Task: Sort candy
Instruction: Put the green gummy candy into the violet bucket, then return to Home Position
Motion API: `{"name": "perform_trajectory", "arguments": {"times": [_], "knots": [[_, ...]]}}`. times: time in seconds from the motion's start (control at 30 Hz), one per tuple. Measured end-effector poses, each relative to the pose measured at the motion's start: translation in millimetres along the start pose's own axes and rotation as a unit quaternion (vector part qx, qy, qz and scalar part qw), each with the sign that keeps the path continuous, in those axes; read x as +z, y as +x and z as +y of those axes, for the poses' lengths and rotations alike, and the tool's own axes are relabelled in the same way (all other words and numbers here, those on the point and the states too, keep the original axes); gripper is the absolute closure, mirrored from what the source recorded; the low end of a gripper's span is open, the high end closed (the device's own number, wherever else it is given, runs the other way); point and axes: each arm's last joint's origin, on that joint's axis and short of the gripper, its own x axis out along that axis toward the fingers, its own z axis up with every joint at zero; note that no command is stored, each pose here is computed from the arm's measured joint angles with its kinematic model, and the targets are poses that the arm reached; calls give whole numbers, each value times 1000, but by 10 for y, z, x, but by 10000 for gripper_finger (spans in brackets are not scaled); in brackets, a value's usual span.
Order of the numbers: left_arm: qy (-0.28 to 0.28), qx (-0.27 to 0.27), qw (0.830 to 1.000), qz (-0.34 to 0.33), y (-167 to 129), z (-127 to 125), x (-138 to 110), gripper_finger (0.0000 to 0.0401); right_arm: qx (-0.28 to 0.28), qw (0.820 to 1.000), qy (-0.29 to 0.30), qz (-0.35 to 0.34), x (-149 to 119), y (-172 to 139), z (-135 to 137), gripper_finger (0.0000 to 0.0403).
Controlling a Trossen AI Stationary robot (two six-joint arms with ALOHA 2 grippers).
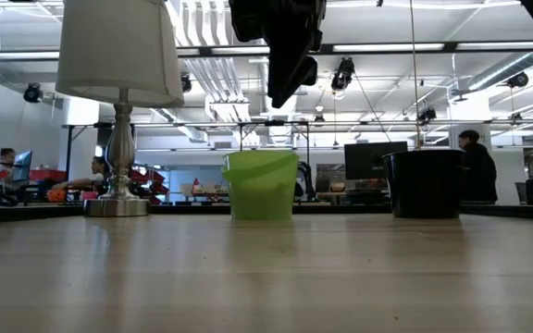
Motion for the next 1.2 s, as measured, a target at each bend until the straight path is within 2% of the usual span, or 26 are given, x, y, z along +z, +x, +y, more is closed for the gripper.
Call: {"name": "perform_trajectory", "arguments": {"times": [0.23, 0.47, 0.57, 0.7, 1.0, 1.2], "knots": [[5, -31, 999, 41, 181, -321, -385, 401, 0, 1000, 21, 0, 0, 0, 3, 275], [6, -107, 994, 25, 416, -605, -483, 401, 0, 999, 38, -2, 3, 0, 4, 275], [7, -96, 995, 35, 492, -621, -490, 401, 0, 999, 39, -3, 4, 0, 4, 275], [1, -82, 996, 42, 453, -601, -479, 391, 0, 999, 40, -3, 6, 0, 4, 275], [6, -82, 996, -34, 267, -670, -396, 322, -2, 998, 58, -4, 5, 1, 9, 275], [-3, -86, 995, -42, 240, -683, -389, 297, -2, 998, 59, -3, 3, 1, 10, 275]]}}
